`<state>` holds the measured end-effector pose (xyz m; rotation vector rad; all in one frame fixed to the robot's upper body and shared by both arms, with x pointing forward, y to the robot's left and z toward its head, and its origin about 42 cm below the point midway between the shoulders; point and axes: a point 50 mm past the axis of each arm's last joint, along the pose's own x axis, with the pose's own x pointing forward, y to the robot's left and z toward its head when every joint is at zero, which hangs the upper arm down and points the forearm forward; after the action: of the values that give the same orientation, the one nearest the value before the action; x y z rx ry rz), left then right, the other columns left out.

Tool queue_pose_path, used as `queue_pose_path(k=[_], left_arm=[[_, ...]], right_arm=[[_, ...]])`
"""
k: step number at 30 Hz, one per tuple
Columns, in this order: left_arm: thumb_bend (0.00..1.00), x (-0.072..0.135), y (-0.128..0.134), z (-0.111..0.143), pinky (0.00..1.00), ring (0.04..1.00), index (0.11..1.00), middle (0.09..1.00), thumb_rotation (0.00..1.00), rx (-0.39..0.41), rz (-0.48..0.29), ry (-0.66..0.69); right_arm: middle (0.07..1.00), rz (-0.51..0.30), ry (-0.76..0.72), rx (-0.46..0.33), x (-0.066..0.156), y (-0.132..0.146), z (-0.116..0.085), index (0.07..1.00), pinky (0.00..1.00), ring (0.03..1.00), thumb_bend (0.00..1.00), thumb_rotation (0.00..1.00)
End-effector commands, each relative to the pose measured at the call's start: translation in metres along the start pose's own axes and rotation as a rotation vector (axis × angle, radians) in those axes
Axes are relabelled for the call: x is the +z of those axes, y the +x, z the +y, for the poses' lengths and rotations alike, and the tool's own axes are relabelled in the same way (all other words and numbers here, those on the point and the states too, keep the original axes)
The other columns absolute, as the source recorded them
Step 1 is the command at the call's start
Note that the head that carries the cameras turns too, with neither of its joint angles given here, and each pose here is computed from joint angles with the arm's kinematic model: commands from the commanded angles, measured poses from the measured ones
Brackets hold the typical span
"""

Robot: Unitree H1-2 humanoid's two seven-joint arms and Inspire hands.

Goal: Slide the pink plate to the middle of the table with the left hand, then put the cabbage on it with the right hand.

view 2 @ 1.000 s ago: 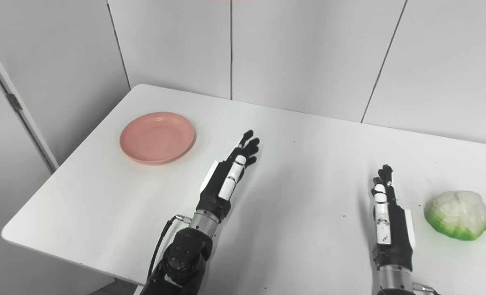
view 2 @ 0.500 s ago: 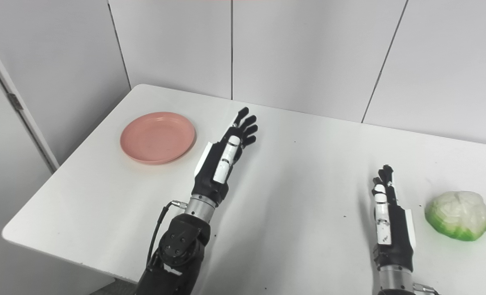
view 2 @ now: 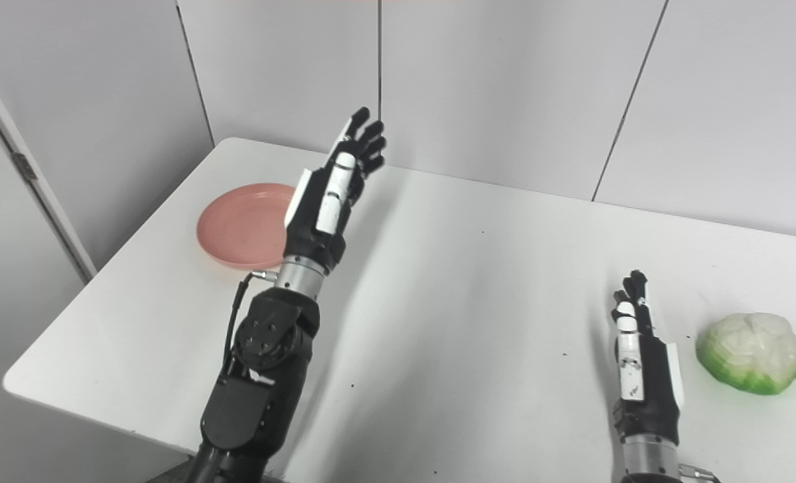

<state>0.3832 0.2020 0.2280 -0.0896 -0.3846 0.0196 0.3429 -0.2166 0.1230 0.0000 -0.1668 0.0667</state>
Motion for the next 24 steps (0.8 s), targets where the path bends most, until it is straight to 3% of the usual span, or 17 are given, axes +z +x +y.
queue_pose_path(k=[1, 13, 24], left_arm=[[0.43, 0.020, 0.020, 0.006, 0.92, 0.938, 0.939, 0.945, 1.00, 0.029, -0.074, -0.007], [0.42, 0.034, 0.049, 0.060, 0.92, 0.931, 0.945, 0.945, 1.00, 0.155, -0.106, 0.016], [0.42, 0.042, 0.069, 0.124, 0.94, 0.960, 0.957, 0.953, 1.00, 0.278, -0.078, 0.073]], right_arm=[[1.000, 0.086, -0.005, -0.017, -0.025, -0.018, -0.010, 1.000, 1.00, 0.989, 0.08, 1.00], [1.000, 0.078, 0.020, -0.017, -0.024, -0.017, -0.011, 1.000, 1.00, 0.989, 0.08, 1.00], [1.000, 0.076, 0.001, 0.009, -0.022, -0.017, -0.012, 1.000, 1.00, 1.000, 0.06, 1.00]])
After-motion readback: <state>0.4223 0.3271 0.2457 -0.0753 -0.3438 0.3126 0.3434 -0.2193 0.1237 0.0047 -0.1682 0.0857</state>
